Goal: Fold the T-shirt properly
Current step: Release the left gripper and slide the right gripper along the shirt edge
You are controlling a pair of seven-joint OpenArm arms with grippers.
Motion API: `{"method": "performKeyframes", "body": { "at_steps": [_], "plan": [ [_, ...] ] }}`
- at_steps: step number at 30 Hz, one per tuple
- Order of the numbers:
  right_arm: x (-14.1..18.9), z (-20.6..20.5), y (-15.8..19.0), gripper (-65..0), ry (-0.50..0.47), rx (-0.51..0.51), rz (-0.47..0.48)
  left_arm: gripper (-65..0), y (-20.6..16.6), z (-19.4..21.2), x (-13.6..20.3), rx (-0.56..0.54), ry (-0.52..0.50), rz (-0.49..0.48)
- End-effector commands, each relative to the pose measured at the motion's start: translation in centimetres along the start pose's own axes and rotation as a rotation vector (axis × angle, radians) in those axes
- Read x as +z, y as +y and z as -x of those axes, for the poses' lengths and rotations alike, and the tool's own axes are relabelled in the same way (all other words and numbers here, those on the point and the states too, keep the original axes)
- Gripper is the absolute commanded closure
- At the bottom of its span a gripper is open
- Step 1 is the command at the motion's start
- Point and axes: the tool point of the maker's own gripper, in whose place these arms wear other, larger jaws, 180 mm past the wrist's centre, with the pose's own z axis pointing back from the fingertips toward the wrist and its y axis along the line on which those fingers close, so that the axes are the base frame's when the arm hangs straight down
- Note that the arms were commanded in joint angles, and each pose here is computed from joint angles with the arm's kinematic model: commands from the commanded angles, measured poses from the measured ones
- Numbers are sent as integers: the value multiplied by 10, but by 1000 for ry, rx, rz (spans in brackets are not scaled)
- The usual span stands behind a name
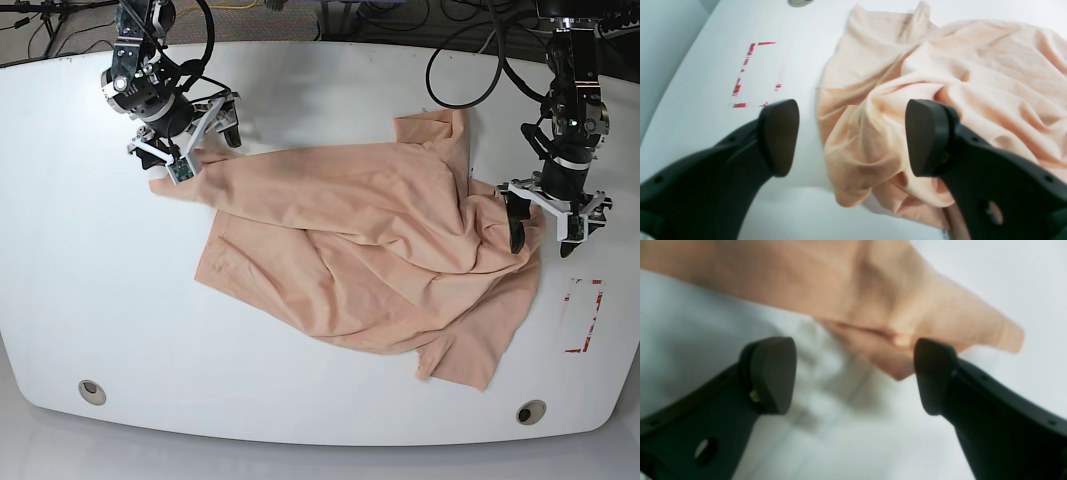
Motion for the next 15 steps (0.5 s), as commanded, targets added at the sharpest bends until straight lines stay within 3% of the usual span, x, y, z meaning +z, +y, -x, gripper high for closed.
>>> {"method": "performKeyframes", "body": {
  "at_steps": [1, 9, 10, 15],
  "plan": [
    [1, -18, -4, -520, -57, 6, 6, -461, 3, -19, 0, -8, -59, -3],
    [1, -23, -12, -520, -76, 23, 20, -462, 2, -12, -1, -4, -37, -4],
    [-3, -34, -10, -518, -89, 13, 27, -457, 11, 2, 4, -27, 12, -26],
    [0, -47, -14, -518, -115, 27, 42, -457, 24, 0, 7, -54, 11, -72]
  ]
}}
